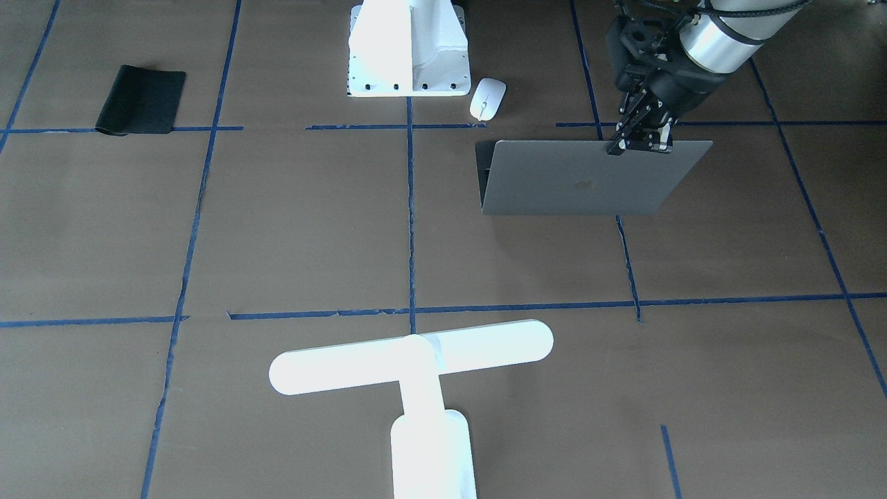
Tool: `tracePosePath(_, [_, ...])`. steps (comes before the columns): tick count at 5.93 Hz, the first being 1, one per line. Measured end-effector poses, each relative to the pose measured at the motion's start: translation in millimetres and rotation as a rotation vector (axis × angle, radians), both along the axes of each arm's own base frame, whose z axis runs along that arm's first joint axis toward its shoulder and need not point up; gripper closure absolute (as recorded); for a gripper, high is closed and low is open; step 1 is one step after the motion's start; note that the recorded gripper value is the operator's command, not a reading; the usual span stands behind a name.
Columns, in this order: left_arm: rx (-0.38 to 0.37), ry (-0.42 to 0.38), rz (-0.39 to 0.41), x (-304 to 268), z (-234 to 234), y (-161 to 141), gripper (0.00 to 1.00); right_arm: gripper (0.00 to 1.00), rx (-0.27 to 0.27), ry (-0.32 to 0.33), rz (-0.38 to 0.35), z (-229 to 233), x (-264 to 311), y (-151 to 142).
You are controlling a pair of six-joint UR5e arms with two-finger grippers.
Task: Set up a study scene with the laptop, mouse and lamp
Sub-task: 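Carry the laptop with the left gripper toward the white lamp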
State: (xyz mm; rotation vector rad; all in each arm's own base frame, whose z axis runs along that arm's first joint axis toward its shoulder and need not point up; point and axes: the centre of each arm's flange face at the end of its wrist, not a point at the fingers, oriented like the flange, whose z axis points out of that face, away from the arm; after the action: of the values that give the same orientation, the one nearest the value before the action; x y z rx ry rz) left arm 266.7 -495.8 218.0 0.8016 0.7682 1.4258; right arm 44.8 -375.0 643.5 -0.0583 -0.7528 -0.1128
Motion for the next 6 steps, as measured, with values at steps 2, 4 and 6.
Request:
tracePosePath(2, [-0.015,-0.021,-0.056,36.5,-43.6,-63.9,0.99,0.0,0.0,0.001,0.0,0.1,0.1,0.0])
tracePosePath(4, [-0.047,-0.01,-0.117,73.8,-80.8,-121.9,0.99,0.0,-0.003,0.002,0.0,0.8,0.1,0.2])
tracePosePath(6, [-0.034,0.02,-0.171,105.9,-99.1,-171.2,0.98,0.0,-0.01,0.001,0.0,4.8,0.2,0.8])
